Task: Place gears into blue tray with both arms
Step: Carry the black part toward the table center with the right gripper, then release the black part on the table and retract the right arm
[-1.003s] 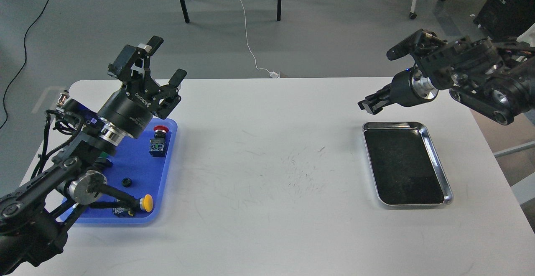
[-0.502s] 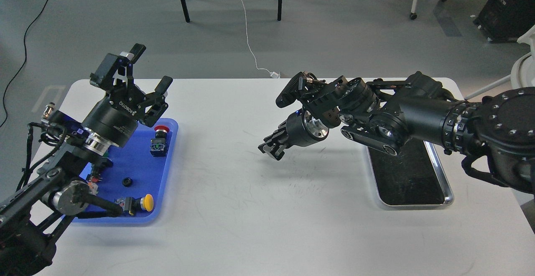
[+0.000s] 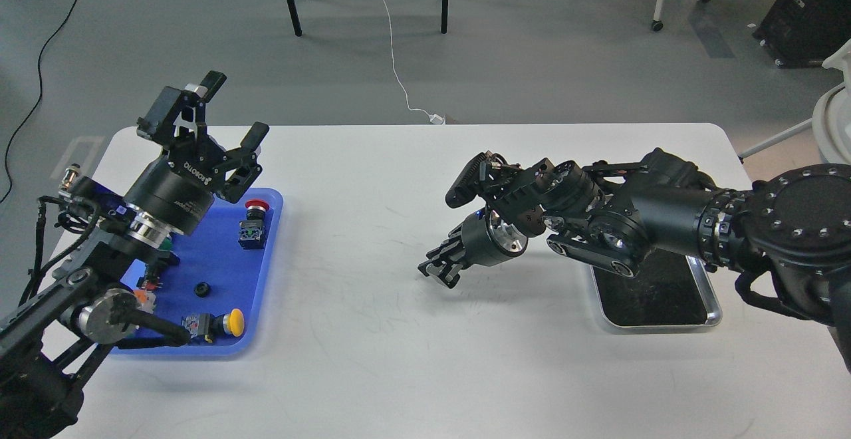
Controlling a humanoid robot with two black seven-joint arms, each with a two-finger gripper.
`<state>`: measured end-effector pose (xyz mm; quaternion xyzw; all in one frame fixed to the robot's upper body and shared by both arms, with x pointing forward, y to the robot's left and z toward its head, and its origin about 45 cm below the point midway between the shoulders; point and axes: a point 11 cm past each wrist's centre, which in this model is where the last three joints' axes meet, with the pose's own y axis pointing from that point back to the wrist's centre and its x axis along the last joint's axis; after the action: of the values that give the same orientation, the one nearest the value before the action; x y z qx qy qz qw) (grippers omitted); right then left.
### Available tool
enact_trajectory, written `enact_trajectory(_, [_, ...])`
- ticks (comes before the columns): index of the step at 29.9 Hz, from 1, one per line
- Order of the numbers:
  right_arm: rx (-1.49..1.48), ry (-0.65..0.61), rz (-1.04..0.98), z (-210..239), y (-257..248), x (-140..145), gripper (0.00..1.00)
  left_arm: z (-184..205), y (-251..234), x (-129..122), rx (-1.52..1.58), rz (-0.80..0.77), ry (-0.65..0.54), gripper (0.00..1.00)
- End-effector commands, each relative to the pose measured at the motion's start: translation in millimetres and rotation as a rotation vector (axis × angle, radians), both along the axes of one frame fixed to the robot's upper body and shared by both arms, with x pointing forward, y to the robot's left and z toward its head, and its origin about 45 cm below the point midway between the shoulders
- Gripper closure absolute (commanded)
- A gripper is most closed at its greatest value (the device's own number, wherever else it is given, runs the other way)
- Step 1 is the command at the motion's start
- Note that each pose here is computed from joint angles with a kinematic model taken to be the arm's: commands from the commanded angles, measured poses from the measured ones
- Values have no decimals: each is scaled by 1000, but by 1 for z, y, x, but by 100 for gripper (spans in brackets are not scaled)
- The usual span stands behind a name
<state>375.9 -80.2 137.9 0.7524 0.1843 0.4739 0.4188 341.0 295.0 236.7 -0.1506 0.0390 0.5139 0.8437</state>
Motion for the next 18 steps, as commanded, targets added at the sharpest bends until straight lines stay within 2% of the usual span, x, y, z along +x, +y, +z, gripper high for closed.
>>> enact_trajectory(1, [7,11,2,-4,0,-4,75,-3,1,-1,1,2,7,2])
enact_trajectory(10, [7,30,0,-12,-1,-10,70,-5,1,-3,-1,3,13,2])
enact_trajectory(12, [12,27,0,-11,-1,-10,62,-5,1,-3,-2,3,12,2])
enact_trajectory(15, [40,5,2,-7,3,-7,30,-4,1,-3,-1,4,10,2])
enact_trajectory(16, [53,-2,-1,-4,5,-5,22,-4,1,-3,-3,5,6,2])
enact_trajectory(18, [76,-9,-12,5,9,0,14,-4,2,-3,-4,6,4,2])
